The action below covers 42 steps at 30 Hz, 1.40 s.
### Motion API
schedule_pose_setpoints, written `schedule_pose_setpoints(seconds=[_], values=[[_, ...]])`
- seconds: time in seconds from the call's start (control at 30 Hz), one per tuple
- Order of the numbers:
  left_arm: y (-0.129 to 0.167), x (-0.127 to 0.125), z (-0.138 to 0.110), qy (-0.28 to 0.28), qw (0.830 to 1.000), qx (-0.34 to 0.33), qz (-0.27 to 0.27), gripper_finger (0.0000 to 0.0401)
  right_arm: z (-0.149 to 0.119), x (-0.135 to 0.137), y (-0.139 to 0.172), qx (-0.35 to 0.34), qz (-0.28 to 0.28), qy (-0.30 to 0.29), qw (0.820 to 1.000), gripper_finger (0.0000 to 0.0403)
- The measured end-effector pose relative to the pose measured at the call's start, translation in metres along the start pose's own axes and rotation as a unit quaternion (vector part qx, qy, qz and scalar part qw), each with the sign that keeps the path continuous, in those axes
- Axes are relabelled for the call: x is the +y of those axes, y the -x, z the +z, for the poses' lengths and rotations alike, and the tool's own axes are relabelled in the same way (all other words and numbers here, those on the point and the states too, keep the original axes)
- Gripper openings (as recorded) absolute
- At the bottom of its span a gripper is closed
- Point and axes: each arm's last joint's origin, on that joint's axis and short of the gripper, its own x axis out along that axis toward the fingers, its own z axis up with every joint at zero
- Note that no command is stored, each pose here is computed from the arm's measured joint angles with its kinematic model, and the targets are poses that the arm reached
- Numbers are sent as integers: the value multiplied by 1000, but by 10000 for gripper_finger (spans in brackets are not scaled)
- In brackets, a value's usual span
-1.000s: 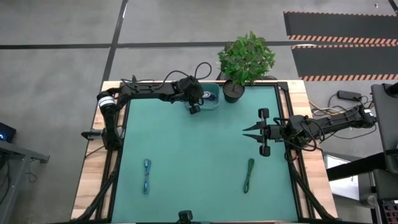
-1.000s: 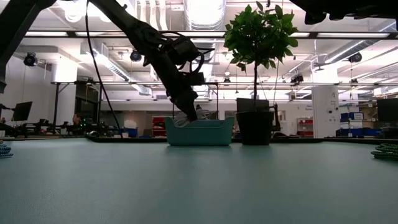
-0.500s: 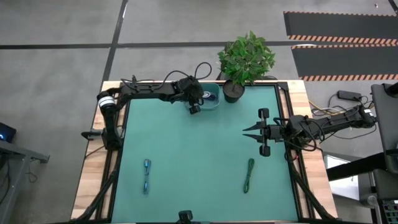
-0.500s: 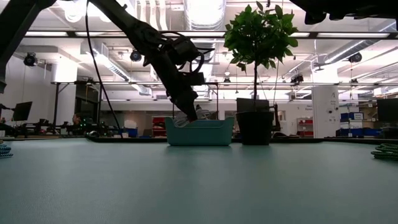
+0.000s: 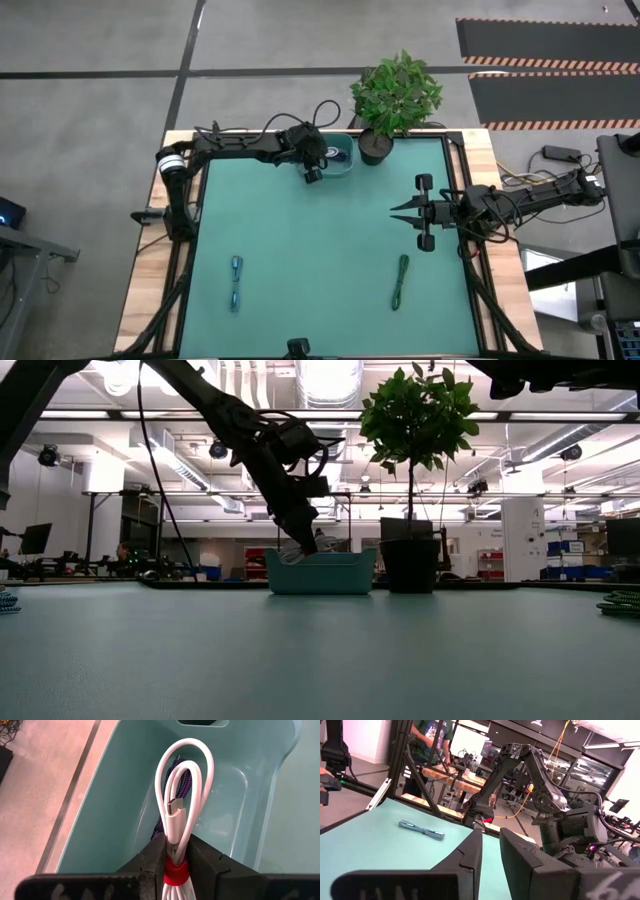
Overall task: Pick and place USB-C Cables
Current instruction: Put the white charger cable into the green bin
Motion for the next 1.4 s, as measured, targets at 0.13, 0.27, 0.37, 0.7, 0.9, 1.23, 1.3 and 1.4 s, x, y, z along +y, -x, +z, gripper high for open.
schedule_pose_setpoints(seconds=[0.13,0.27,0.37,0.7,0.9,1.23,1.3,1.4], values=[[0,0,0,0,1000,0,0,54,0,0,0,0,0,1,1000,59],[0,1,2,2,1000,-11,4,54,0,0,0,0,0,0,1000,59],[0,2,7,7,999,-34,14,54,0,0,0,0,0,1,1000,59],[0,4,8,26,999,-40,16,54,0,0,0,0,0,1,1000,59],[0,5,7,36,998,-39,17,55,0,0,0,0,0,1,1000,59],[0,4,6,36,999,-35,16,54,0,0,0,-1,0,1,1000,59],[0,5,6,36,999,-35,17,54,0,0,0,0,0,1,1000,59],[0,5,6,36,999,-35,16,54,0,0,0,-1,0,1,1000,59]])
